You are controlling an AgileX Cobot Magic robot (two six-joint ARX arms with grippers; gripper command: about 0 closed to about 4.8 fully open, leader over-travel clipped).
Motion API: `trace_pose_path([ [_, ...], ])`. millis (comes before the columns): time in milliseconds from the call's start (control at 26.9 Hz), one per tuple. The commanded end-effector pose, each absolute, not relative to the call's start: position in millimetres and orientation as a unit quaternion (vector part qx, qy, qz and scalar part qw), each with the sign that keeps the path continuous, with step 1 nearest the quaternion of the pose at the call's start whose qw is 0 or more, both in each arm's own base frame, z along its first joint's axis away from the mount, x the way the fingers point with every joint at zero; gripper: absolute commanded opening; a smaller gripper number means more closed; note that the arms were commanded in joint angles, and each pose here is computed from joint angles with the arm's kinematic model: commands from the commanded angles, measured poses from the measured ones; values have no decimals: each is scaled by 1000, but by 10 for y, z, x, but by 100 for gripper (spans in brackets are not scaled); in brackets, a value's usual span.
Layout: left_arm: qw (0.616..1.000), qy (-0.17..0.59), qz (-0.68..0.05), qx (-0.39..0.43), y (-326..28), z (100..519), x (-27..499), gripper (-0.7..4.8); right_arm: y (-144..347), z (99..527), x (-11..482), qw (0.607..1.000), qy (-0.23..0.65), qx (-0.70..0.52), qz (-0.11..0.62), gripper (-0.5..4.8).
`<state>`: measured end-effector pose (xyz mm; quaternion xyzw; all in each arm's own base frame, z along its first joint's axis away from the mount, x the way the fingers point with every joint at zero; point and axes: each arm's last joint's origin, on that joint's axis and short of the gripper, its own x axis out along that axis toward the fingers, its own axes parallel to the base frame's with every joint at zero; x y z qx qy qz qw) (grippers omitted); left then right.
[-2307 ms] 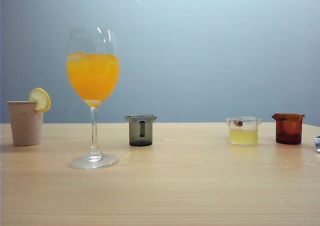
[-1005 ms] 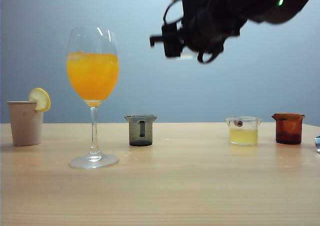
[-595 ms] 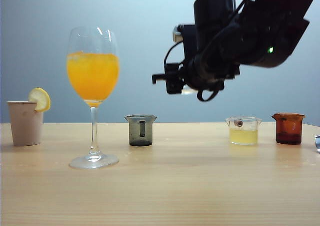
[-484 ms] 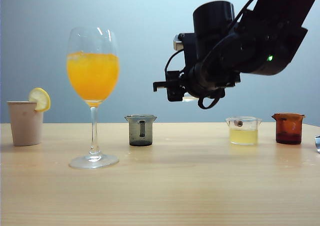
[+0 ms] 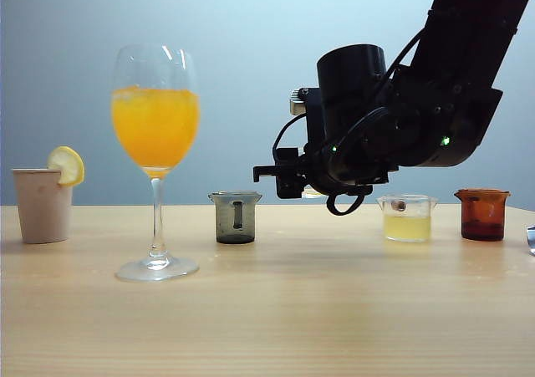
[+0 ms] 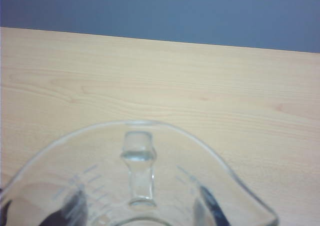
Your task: Pick up the second measuring cup from the left, pour the orange juice inside into the goblet, and finally put the measuring cup back in its original place.
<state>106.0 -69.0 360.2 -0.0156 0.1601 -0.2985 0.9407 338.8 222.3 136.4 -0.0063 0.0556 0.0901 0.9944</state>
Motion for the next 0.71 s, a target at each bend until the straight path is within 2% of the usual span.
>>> trace_pose_path([
  [37,941,152,-303,-19,-692,3625,1056,-6,2226,1388,3403,995,43,4,87,53],
  [707,941,152,-303,-19,-692,3625,1056,-6,2193,1228,3462,994,56,-2,94,53],
])
